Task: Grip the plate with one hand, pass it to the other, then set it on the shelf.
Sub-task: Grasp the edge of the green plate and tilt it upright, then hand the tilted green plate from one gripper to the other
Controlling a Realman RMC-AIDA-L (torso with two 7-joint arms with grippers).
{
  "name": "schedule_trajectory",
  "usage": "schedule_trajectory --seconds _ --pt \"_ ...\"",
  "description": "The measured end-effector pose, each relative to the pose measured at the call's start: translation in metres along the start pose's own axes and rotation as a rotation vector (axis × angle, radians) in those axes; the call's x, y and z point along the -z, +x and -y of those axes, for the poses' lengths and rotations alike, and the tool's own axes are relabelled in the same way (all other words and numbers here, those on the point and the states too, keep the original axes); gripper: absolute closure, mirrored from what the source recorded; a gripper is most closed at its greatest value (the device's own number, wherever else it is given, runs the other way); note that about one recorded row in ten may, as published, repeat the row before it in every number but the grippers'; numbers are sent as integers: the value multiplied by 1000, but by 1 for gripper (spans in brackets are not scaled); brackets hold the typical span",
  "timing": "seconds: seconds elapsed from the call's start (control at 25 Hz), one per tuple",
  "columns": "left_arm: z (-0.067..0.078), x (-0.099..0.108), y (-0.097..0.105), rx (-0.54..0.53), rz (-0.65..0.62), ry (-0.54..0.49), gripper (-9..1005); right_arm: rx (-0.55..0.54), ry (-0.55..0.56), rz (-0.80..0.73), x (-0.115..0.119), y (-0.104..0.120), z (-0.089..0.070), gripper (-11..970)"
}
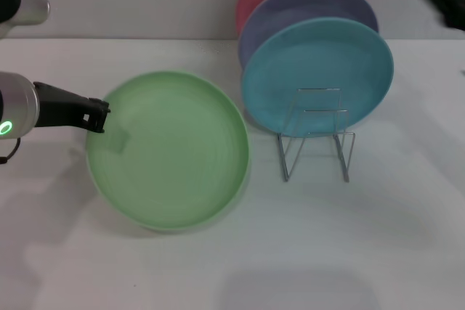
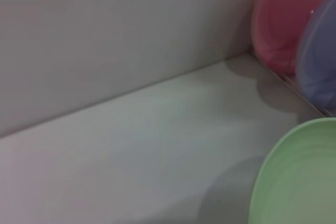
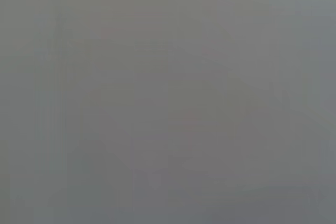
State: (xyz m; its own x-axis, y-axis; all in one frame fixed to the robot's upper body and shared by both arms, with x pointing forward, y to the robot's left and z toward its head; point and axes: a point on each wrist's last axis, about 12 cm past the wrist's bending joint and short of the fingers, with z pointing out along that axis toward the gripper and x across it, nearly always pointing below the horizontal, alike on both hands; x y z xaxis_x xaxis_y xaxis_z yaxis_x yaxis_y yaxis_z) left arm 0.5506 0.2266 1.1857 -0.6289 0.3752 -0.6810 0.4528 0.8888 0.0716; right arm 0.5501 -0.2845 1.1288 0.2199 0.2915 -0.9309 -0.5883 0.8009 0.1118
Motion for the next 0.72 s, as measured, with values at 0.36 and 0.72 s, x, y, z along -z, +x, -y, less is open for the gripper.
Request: schedule_trajectory --seconds 0.36,0.72 --pt "-7 6 -10 -1 78 -45 964 -7 -243 -540 -111 -44 -54 163" --pt "-9 7 -15 -1 114 -60 962 31 -189 -981 -173 -43 -82 168"
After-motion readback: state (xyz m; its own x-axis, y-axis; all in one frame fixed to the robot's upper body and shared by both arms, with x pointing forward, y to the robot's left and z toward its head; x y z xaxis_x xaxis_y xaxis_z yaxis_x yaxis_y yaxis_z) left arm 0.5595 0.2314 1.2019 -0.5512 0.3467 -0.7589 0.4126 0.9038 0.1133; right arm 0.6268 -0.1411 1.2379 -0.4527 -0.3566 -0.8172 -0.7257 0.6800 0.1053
